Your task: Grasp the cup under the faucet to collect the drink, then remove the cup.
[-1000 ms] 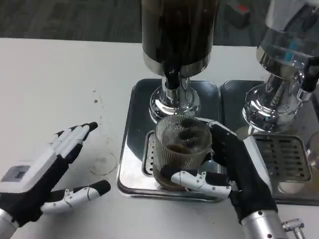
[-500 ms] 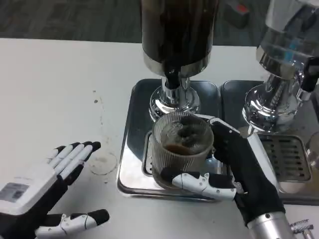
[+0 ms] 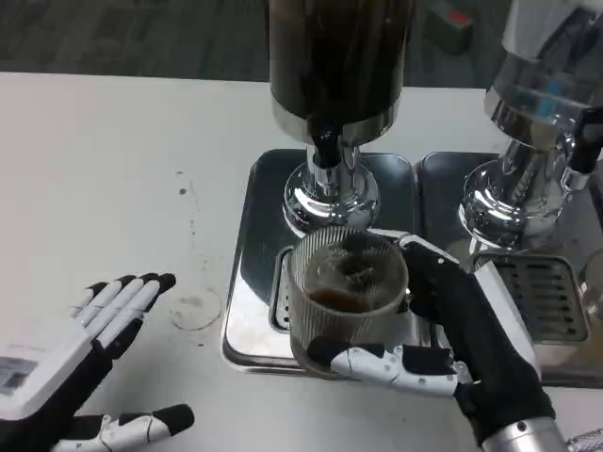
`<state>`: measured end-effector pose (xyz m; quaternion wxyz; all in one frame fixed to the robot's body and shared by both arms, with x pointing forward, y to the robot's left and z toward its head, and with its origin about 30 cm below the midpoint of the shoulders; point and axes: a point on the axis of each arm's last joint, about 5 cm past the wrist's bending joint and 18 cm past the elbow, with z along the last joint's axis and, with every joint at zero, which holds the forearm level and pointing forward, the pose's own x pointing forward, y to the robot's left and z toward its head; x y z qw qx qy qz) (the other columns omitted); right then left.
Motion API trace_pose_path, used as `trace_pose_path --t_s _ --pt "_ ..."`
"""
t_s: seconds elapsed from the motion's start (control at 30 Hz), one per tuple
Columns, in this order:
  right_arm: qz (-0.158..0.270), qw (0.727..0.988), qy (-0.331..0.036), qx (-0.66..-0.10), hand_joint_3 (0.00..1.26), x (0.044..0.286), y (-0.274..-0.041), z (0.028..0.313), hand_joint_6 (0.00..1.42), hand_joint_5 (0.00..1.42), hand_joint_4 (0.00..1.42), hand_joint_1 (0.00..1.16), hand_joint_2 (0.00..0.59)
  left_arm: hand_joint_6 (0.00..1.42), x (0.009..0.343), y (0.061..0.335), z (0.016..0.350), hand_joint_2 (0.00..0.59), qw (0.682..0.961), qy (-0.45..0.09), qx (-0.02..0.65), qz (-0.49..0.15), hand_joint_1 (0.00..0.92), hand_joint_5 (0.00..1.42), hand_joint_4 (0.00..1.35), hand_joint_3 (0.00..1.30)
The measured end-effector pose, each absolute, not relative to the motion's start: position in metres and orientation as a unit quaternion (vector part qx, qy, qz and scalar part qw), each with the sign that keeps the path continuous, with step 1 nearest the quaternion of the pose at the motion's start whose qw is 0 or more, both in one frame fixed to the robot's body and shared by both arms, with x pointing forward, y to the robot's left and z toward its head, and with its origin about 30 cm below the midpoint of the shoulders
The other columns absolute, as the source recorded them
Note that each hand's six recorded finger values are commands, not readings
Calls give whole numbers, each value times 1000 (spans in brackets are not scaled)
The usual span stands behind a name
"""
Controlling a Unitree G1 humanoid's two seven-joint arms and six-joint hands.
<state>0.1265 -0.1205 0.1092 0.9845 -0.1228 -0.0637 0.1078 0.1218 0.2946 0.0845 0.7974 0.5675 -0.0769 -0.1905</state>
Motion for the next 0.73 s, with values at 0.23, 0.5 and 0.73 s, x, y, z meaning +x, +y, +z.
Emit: trace_pose_path --t_s 0.23,0.5,0.73 --pt "103 986 -52 -121 511 124 -120 107 941 629 603 1036 186 0 118 294 83 124 799 -67 567 -189 0 0 0 0" --pt "102 986 -49 -120 511 123 -119 107 927 621 603 1021 193 0 115 289 79 124 806 -64 559 -184 0 0 0 0" --pt "100 986 -48 -121 511 124 -120 107 926 620 603 994 201 0 115 288 78 124 808 -64 557 -182 0 0 0 0"
